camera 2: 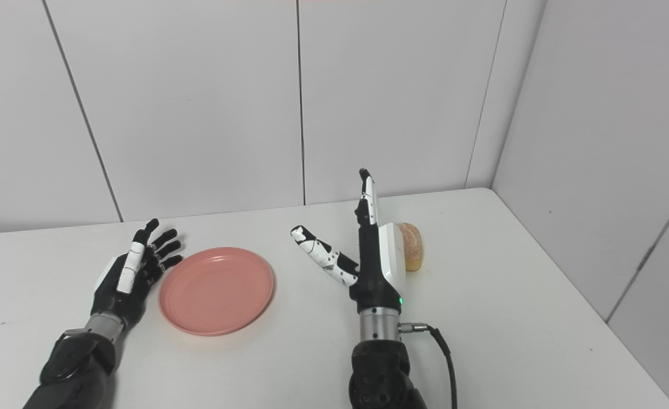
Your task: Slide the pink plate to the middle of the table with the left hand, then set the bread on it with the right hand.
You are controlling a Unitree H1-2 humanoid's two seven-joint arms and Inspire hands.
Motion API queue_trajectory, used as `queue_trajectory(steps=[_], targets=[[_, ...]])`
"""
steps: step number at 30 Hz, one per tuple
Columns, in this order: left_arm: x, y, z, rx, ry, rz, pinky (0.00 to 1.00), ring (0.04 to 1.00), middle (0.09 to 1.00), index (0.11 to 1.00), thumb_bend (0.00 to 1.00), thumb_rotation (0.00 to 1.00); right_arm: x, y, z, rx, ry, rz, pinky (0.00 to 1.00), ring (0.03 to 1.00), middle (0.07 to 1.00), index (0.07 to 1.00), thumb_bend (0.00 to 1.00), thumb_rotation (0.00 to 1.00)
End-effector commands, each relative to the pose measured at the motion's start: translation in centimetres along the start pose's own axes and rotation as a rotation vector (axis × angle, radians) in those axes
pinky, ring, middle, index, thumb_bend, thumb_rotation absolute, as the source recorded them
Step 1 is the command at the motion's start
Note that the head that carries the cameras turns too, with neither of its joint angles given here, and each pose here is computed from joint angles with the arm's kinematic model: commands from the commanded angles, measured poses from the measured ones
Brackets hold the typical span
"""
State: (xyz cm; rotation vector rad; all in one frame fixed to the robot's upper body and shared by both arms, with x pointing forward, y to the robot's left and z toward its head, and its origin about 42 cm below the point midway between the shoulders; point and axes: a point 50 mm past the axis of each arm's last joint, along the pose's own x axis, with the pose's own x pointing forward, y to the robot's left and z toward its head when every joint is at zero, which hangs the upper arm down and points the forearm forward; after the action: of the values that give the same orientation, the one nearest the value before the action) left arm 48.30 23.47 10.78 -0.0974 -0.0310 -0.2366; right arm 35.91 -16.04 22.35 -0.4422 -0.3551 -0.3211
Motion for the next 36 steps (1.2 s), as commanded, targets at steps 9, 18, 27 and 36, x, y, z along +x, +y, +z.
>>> queue_trajectory(steps=[9, 18, 27, 36], targets=[[-2.1, 0.9, -2.4, -0.042, 0.049, 0.003, 0.85, 0.903, 0.875, 0.993, 0.85, 0.83, 6.0, -2.5, 0.5, -0.166, -0.039, -0.159, 1.00, 1.000, 1.000, 1.000, 0.96, 0.73], [-2.2, 1.4, -2.4, -0.048, 0.048, -0.009, 0.87, 0.903, 0.867, 1.000, 0.85, 0.83, 9.6, -3.9, -2.6, -0.232, 0.097, -0.242, 0.98, 0.999, 1.000, 1.000, 0.99, 0.67], [-2.1, 1.6, -2.4, -0.032, 0.054, -0.009, 0.85, 0.895, 0.850, 0.994, 0.86, 0.83, 11.3, -4.3, -6.4, -0.338, 0.209, -0.264, 0.99, 1.000, 1.000, 1.000, 1.00, 0.65], [-1.8, 1.0, -2.1, -0.040, 0.040, -0.020, 0.84, 0.884, 0.841, 0.992, 0.85, 0.83, 12.0, -4.5, -9.1, -0.387, 0.295, -0.246, 0.96, 0.997, 1.000, 1.000, 1.00, 0.56]])
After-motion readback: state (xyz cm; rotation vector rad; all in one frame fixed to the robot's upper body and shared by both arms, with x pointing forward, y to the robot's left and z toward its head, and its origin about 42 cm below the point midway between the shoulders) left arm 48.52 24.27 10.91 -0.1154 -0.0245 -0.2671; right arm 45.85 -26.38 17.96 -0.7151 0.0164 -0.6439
